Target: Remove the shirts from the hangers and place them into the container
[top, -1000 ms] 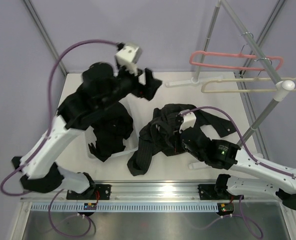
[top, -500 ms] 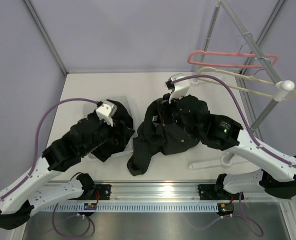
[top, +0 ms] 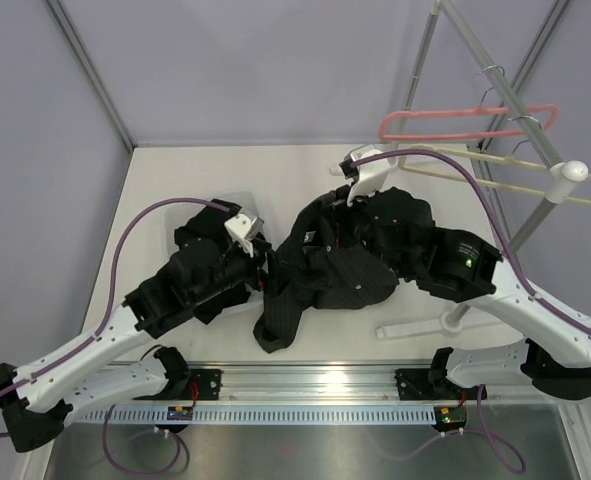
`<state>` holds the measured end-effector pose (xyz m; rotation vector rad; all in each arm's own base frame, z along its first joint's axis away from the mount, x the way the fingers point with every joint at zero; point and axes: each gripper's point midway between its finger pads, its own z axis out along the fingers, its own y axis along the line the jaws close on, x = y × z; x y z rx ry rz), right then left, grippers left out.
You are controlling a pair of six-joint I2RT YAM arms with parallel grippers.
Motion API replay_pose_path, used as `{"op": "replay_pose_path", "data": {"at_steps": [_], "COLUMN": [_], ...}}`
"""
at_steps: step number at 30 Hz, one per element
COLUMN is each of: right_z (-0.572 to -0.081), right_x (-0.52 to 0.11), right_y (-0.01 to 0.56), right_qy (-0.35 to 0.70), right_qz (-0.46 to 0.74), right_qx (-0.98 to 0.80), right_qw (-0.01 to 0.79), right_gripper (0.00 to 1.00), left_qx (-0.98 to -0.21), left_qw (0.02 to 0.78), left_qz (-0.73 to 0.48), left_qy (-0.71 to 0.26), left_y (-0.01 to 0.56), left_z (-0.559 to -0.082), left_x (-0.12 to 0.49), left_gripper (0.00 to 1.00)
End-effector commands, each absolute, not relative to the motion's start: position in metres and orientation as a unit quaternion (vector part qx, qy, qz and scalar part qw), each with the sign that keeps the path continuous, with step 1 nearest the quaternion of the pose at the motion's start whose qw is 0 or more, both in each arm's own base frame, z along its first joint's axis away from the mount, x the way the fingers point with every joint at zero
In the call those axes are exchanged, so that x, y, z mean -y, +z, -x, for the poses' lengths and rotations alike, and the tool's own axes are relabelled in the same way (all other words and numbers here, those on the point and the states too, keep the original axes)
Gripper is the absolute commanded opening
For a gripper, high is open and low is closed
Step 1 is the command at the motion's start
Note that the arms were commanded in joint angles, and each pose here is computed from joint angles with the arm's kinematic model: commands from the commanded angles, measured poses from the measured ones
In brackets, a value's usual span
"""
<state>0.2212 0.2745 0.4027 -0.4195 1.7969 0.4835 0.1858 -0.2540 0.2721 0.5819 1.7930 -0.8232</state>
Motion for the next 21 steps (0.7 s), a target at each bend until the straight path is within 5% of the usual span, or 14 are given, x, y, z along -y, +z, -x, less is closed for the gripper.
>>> {"op": "replay_pose_path", "data": {"at_steps": [1,8,11,12,14,16,17,19,21], "right_z": [-0.207,-0.188,-0.184,-0.183,-0.183,-0.183,-0.186,-0.187,-0.186], "right_x": [-0.26,-0.241,-0.235,-0.233,-0.229,-0.228,-0.225,-0.223,-0.224], "right_y": [0.428,0.451,0.455,0.455,0.451,0.446,0.439,0.435,0.433], "right_qy": [0.247,0.28,0.286,0.284,0.276,0.265,0.251,0.245,0.249], "right_qz": [0.176,0.178,0.178,0.177,0.182,0.186,0.184,0.182,0.181], "right_qx": [-0.749,-0.736,-0.733,-0.734,-0.737,-0.744,-0.751,-0.753,-0.751], "right_qw": [0.589,0.59,0.591,0.591,0.589,0.585,0.583,0.582,0.584], "right_gripper": [0.0,0.0,0.0,0.0,0.0,0.45,0.6,0.82,0.92], "left_qx": [-0.705,-0.731,-0.748,-0.746,-0.752,-0.752,-0.747,-0.729,-0.709], "left_qw": [0.547,0.531,0.504,0.516,0.535,0.566,0.597,0.635,0.672], "left_qz": [-0.26,-0.248,-0.242,-0.227,-0.204,-0.178,-0.158,-0.143,-0.132], "left_qy": [-0.369,-0.35,-0.357,-0.354,-0.326,-0.287,-0.245,-0.211,-0.165], "left_y": [0.298,0.29,0.282,0.293,0.302,0.334,0.354,0.407,0.448], "left_z": [-0.196,-0.241,-0.262,-0.273,-0.289,-0.299,-0.307,-0.306,-0.308], "left_x": [0.276,0.299,0.308,0.305,0.297,0.279,0.259,0.233,0.202], "left_gripper": [0.99,0.93,0.35,0.03,0.0,0.0,0.0,0.0,0.0]}}
